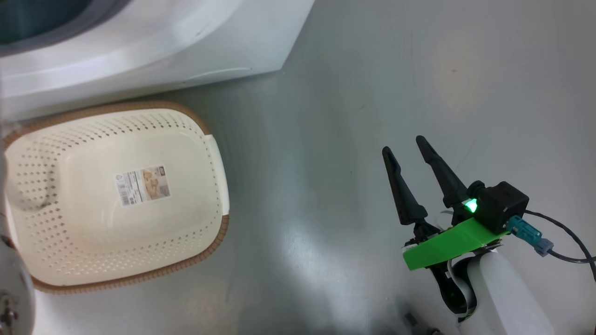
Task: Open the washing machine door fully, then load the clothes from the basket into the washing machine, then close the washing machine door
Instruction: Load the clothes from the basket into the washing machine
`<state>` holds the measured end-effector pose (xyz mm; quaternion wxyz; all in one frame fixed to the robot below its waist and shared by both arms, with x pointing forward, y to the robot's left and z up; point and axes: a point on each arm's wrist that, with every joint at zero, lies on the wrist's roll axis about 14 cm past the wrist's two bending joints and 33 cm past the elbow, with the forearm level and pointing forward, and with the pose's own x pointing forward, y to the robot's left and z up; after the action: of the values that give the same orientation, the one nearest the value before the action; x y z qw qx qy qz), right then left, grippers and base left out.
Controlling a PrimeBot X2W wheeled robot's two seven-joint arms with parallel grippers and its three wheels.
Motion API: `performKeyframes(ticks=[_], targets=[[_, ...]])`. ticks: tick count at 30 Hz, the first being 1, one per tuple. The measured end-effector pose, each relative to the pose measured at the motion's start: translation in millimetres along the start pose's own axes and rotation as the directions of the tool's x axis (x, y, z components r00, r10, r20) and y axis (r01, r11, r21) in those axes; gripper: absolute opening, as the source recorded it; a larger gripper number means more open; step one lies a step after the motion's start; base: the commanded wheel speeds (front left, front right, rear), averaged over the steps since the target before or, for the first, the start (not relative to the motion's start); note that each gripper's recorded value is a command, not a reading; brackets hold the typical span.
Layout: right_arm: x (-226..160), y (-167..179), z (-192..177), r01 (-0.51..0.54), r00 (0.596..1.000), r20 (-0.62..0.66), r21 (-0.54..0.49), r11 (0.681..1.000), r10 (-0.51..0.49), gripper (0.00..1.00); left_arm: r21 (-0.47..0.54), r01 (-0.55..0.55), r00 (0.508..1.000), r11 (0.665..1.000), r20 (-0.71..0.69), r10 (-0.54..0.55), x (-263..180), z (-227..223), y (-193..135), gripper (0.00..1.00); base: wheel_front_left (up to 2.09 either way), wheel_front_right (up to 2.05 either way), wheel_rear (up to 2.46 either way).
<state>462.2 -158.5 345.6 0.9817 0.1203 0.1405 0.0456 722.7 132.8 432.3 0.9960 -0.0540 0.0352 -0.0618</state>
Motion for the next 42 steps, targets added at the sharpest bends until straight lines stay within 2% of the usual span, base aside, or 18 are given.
performKeyframes(ticks=[13,27,42], targets=[[-3,10,29,-0.023,0.997,0.068,-0.004,1.000,0.024,1.00,-0.033,-0.005,1.000,0.999,-0.003,0.005,-44,4,-4,1.00,0.00,0.00,0.00],[-24,21,55,-0.040,0.992,0.121,-0.011,0.999,0.042,1.00,-0.089,-0.039,0.998,0.995,0.039,0.043,-116,12,1,1.00,0.00,0.00,0.00],[-62,31,77,-0.048,0.983,0.176,-0.012,0.999,0.050,1.00,-0.052,-0.069,0.990,0.996,0.121,0.075,-213,38,5,1.00,0.00,0.00,0.00]])
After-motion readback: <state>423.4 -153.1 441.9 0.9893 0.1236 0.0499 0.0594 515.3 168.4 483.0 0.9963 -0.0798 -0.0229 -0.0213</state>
